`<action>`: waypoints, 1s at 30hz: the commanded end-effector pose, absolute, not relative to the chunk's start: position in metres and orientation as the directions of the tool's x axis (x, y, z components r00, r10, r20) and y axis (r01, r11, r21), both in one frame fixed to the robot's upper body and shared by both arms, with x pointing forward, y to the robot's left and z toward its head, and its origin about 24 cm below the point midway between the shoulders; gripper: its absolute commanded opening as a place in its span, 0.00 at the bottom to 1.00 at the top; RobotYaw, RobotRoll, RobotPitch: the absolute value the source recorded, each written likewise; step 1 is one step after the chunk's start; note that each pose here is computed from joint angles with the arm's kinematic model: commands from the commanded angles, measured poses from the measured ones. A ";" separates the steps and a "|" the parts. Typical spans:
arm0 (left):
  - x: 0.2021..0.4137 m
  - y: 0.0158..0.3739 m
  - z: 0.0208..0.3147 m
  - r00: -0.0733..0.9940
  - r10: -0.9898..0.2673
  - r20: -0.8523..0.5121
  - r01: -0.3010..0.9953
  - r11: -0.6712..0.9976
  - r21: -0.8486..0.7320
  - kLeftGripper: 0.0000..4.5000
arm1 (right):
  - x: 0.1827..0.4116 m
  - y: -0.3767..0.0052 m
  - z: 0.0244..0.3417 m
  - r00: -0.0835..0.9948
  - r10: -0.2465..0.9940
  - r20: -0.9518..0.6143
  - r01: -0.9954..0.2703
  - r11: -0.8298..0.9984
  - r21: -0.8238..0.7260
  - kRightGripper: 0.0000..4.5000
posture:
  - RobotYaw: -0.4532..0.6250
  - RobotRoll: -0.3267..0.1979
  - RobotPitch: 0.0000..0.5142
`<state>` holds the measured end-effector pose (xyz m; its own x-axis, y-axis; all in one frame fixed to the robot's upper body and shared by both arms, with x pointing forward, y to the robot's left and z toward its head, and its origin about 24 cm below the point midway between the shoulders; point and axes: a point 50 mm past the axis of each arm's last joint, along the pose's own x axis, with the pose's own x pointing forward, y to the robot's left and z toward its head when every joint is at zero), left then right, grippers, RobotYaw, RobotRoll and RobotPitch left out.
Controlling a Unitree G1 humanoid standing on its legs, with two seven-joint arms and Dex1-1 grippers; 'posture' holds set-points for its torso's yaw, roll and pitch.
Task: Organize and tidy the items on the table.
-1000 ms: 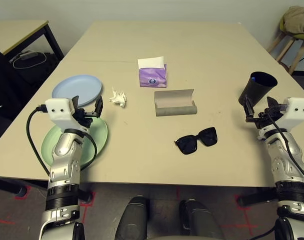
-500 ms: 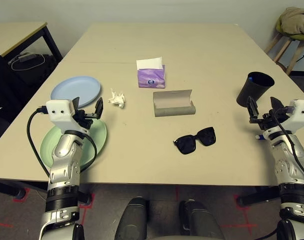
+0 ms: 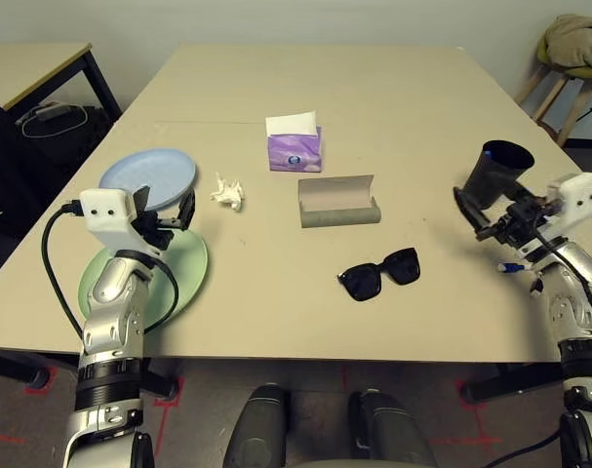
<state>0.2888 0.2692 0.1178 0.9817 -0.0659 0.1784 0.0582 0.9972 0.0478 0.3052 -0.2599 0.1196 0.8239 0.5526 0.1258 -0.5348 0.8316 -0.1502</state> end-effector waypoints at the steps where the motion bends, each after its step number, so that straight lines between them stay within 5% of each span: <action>1: 0.285 0.268 0.117 0.982 -0.091 0.164 0.082 0.995 0.057 1.00 | 0.302 -0.260 0.120 0.773 0.630 0.077 -0.611 0.771 -0.180 0.99 | 0.63 0.62 0.12; 14: 0.286 0.269 0.120 0.981 -0.135 0.139 0.128 0.990 0.062 1.00 | 0.284 -0.226 0.132 0.436 0.900 -0.026 -0.869 0.413 -0.272 0.99 | 0.62 0.62 0.13; 24: 0.286 0.264 0.119 0.977 -0.169 0.130 0.163 0.985 0.058 1.00 | 0.278 -0.221 0.132 0.230 0.956 -0.183 -0.937 0.167 -0.305 0.99 | 0.62 0.62 0.14; 30: 0.284 0.263 0.120 0.976 -0.181 0.125 0.174 0.983 0.066 1.00 | 0.282 -0.221 0.128 0.209 0.963 -0.171 -0.924 0.137 -0.357 0.99 | 0.63 0.62 0.15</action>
<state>0.2855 0.2666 0.1181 0.9801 -0.1513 0.1282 0.1441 0.9875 0.0636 0.2808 -0.2211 0.1285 0.2147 0.9612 -0.1732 -0.9289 0.1462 -0.3403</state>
